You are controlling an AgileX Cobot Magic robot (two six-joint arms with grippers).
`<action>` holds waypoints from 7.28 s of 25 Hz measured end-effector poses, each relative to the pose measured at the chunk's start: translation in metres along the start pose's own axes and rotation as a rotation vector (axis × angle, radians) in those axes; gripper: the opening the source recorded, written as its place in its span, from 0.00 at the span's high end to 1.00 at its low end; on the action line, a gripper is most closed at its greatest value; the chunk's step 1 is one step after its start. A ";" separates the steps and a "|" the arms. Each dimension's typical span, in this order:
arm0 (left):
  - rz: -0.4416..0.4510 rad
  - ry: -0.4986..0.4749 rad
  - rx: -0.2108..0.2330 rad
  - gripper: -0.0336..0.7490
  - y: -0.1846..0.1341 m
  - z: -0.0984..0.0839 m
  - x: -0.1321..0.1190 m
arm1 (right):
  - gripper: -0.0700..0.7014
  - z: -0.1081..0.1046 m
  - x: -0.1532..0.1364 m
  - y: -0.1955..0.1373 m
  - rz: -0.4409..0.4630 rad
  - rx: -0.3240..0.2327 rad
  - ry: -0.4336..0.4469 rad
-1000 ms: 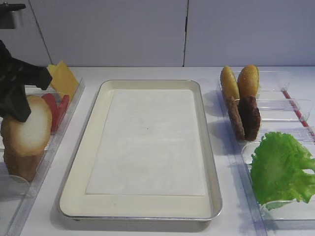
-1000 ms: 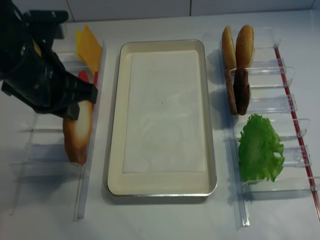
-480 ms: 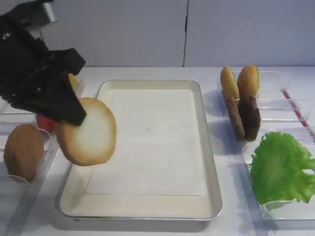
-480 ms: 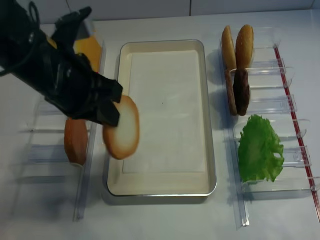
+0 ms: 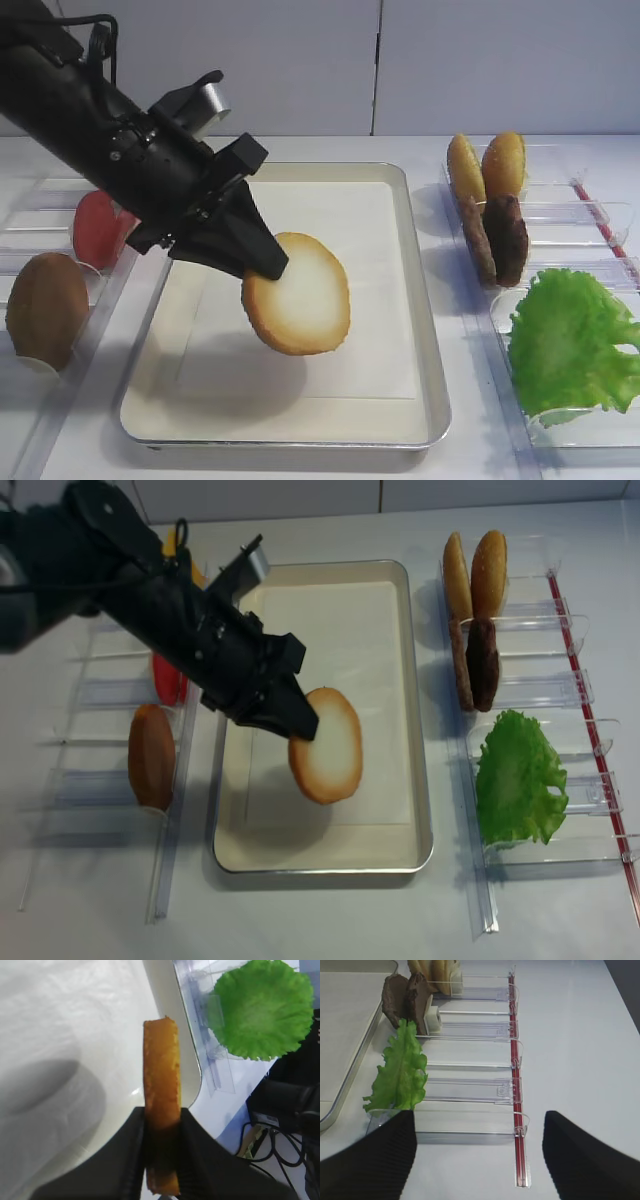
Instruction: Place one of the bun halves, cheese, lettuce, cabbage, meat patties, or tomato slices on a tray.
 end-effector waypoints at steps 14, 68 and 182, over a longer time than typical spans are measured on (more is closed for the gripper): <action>-0.057 -0.059 -0.006 0.82 0.014 0.032 -0.017 | 0.20 0.000 0.000 0.000 0.002 0.000 0.000; 0.046 -0.023 0.119 0.61 0.009 0.061 -0.040 | 0.20 0.000 0.000 0.000 0.002 0.000 0.000; -0.714 0.921 -0.211 0.57 -0.314 -0.044 0.089 | 0.20 0.000 0.000 0.000 0.004 0.000 0.000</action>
Point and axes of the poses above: a point on each arm's last joint axis where the gripper is mounted, x pointing back along that axis away from the gripper, z along the wrist's bending axis when the last joint is at zero, y = z × x, the point moved 1 cm from there along -x, pointing out along that axis toward the gripper, and after that the axes turned 9 degrees about -x, right-handed, at the moved point
